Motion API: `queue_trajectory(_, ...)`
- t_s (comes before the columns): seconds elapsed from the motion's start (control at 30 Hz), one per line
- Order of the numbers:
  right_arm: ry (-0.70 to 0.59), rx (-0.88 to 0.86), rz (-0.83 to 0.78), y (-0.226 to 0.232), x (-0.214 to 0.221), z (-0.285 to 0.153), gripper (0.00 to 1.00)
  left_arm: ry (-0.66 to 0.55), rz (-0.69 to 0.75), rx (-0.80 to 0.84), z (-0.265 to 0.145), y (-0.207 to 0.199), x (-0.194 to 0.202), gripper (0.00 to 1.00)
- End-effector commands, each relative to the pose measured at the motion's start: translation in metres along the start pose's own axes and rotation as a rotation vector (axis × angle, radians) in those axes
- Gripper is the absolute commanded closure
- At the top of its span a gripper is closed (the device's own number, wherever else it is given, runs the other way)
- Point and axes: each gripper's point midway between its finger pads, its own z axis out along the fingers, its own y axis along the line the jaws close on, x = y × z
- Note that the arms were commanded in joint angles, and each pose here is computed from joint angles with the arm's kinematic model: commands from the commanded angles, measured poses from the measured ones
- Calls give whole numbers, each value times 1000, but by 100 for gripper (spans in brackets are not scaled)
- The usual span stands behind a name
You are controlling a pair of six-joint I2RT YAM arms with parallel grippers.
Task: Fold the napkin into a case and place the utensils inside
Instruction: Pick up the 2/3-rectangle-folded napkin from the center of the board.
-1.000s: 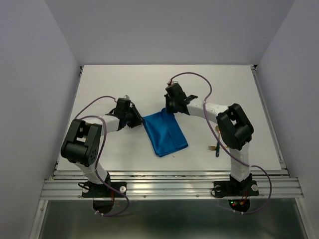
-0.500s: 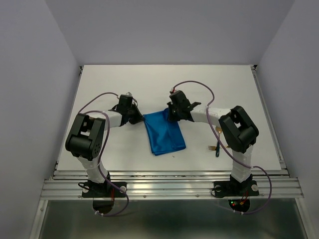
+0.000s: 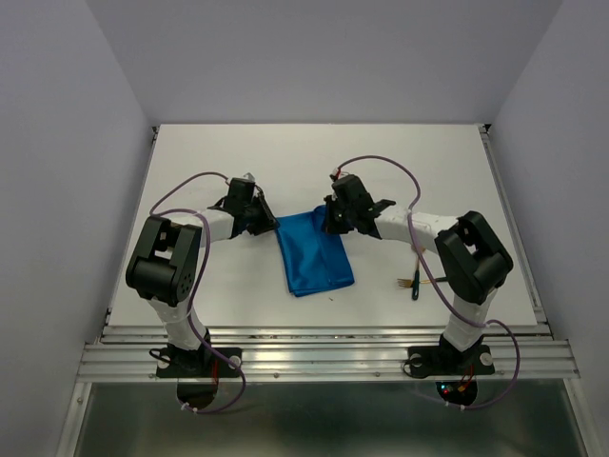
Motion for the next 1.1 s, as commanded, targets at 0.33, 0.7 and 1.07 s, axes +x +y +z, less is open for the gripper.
queue_trajectory(0.33,75,-20,37,-7,38,29,94,81,56,-89,-2,17,31,54)
queue_trajectory(0.7,88,-8,85,-10,46,34,94,122,49,-78,19,16,41,100)
queue_trajectory(1.07,90,26,107,-12,48,32,94,67,92,-6,-12,-38,9,100)
